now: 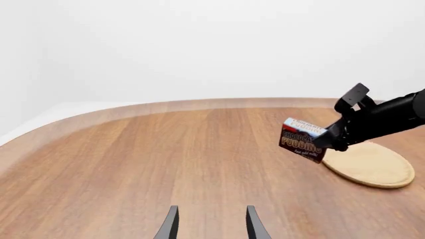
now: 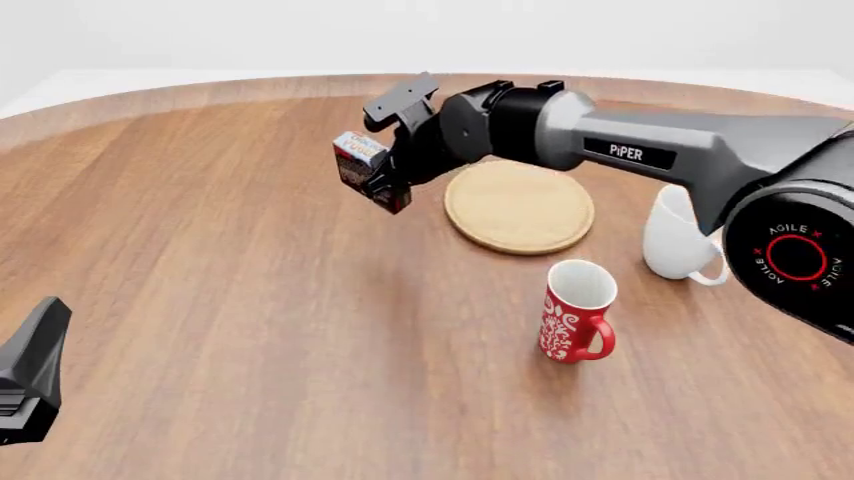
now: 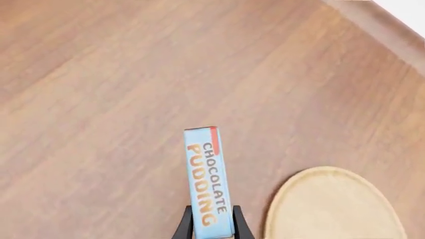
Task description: Put the chocolate pudding to the left of the plate.
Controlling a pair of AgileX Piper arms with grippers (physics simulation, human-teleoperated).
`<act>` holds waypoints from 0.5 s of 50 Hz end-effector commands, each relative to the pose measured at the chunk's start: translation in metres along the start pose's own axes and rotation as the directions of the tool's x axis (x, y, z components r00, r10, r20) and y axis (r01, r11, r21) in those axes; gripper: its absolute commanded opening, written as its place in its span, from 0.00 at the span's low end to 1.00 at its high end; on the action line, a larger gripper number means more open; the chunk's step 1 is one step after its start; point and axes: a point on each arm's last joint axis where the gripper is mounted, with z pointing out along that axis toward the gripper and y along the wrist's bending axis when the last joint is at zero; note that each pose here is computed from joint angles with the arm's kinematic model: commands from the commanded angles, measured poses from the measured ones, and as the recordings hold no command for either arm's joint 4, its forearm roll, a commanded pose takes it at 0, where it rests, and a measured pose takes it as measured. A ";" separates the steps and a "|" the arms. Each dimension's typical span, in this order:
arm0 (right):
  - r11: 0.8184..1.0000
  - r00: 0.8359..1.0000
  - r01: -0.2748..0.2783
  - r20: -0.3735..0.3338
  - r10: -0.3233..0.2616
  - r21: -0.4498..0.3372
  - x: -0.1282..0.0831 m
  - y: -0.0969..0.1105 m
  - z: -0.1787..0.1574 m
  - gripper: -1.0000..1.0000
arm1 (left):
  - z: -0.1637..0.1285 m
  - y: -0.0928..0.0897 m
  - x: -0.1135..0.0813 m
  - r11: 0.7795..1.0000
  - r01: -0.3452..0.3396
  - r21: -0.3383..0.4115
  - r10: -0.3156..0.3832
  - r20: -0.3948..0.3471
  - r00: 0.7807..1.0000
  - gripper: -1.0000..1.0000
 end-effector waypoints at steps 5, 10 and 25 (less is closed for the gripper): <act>0.999 0.998 -0.039 -0.044 0.039 0.001 -0.010 -0.006 0.015 0.00 | 0.000 0.000 0.000 1.000 0.000 0.000 0.000 0.000 1.000 1.00; 0.999 0.997 -0.039 -0.067 0.039 0.003 -0.011 -0.011 0.024 0.00 | 0.000 0.000 0.000 1.000 0.000 0.000 0.000 0.000 1.000 1.00; 0.999 0.994 -0.042 -0.102 0.042 0.009 -0.014 -0.020 0.044 0.00 | 0.000 0.000 0.000 1.000 0.000 0.000 0.000 0.000 1.000 1.00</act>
